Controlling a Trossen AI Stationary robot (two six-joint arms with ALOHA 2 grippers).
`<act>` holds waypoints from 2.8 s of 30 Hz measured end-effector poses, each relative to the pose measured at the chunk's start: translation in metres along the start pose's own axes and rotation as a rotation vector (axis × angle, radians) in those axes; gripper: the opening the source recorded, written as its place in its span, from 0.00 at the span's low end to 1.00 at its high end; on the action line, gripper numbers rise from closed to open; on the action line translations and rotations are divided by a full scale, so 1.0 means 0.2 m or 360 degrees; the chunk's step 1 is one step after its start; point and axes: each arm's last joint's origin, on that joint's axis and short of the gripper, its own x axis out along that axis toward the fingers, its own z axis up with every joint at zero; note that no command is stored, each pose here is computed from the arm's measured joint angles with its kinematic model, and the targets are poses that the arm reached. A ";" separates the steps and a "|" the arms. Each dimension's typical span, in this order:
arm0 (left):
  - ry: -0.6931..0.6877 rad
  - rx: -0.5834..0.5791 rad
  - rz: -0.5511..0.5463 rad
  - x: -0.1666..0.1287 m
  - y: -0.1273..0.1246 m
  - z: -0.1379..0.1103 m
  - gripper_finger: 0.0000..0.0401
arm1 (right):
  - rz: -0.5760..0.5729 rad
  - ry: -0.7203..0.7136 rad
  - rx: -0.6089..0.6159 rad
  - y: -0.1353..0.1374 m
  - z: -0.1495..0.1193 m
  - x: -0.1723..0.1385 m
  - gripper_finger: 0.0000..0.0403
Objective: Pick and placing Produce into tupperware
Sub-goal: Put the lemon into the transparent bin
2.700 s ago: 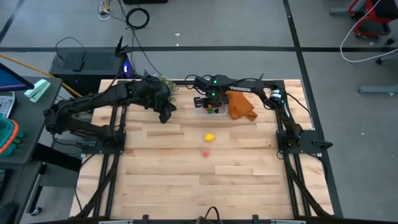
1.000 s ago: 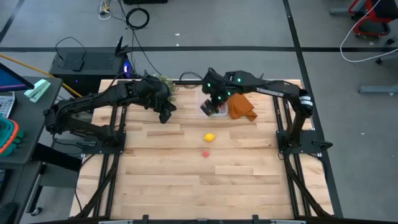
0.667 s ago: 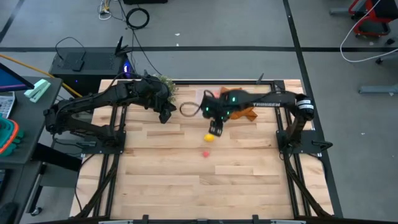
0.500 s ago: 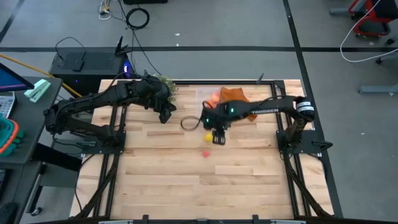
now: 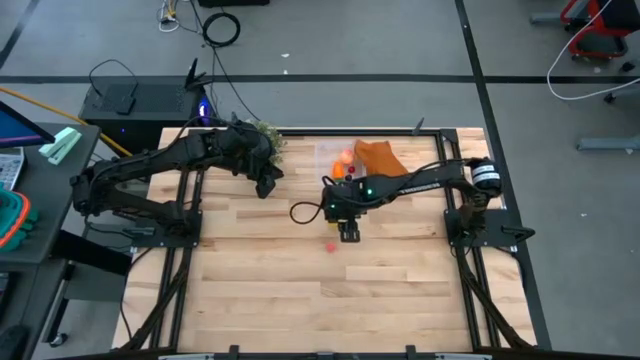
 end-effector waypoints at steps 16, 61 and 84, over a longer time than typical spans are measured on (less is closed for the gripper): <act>0.0025 -0.0006 0.0005 0.00 0.00 -0.01 0.13 | 0.0071 0.0027 -0.0045 0.01 0.01 0.15 0.58; 0.0023 -0.0005 0.0005 0.00 0.00 -0.01 0.13 | 0.0092 0.0083 0.0033 -0.01 0.12 0.06 0.45; 0.0035 -0.0007 0.0009 0.00 0.00 -0.01 0.13 | -0.0142 0.0031 0.0287 -0.41 0.23 -0.25 0.45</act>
